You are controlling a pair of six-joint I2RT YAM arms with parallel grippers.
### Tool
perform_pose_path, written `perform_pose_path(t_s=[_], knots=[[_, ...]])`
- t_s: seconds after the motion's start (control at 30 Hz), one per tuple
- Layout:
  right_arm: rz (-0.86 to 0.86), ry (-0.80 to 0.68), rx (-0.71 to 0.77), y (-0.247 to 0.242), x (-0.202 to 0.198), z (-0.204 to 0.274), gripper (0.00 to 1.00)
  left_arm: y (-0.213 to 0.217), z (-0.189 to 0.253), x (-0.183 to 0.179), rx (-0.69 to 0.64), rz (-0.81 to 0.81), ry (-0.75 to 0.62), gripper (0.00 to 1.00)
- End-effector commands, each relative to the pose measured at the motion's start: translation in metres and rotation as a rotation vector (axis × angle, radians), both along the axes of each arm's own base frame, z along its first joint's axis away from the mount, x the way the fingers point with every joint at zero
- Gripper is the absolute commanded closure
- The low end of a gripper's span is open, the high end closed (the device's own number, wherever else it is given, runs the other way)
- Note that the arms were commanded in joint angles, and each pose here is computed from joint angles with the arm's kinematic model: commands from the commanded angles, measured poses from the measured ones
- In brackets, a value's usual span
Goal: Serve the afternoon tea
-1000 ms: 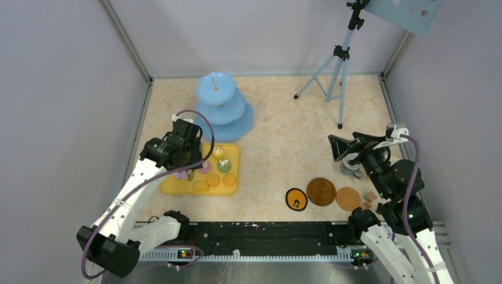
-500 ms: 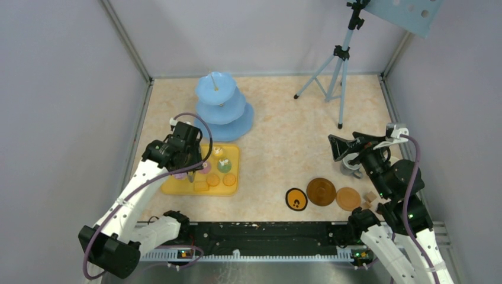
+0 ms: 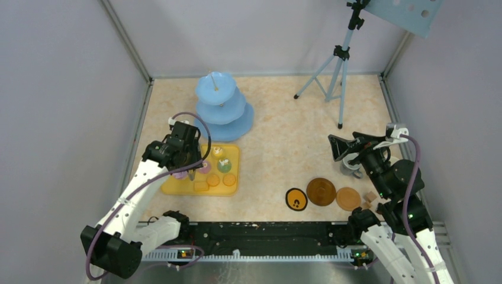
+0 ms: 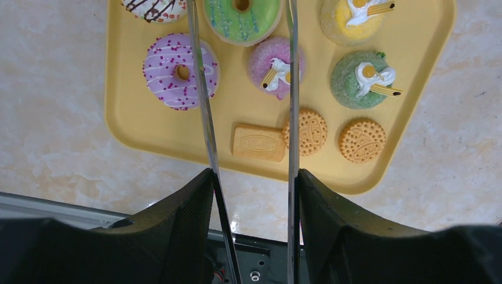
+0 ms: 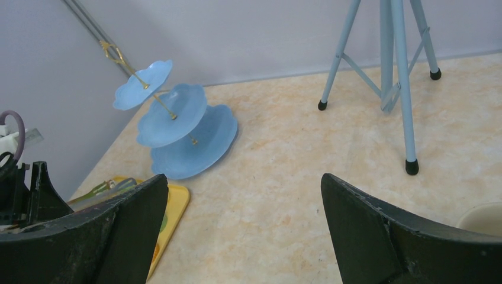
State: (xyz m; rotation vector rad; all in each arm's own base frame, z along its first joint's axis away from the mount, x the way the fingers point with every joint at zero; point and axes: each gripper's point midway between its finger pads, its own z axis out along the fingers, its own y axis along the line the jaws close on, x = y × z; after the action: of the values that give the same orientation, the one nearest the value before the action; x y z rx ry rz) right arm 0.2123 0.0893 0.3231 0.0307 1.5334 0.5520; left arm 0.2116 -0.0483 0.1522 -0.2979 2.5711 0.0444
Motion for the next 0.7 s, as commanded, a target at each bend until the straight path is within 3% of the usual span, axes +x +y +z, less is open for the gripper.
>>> perform_pose_path(t_s=[0.0,0.67], knots=[[0.0,-0.026,0.007,0.0001,0.0014,0.0056,0.01,-0.0034,-0.0001,0.0109,-0.024,-0.009,-0.035,0.42],[0.003,-0.027,0.015,0.001,0.0013,0.0059,0.01,-0.004,-0.0071,0.0096,-0.029,-0.013,-0.002,0.42]])
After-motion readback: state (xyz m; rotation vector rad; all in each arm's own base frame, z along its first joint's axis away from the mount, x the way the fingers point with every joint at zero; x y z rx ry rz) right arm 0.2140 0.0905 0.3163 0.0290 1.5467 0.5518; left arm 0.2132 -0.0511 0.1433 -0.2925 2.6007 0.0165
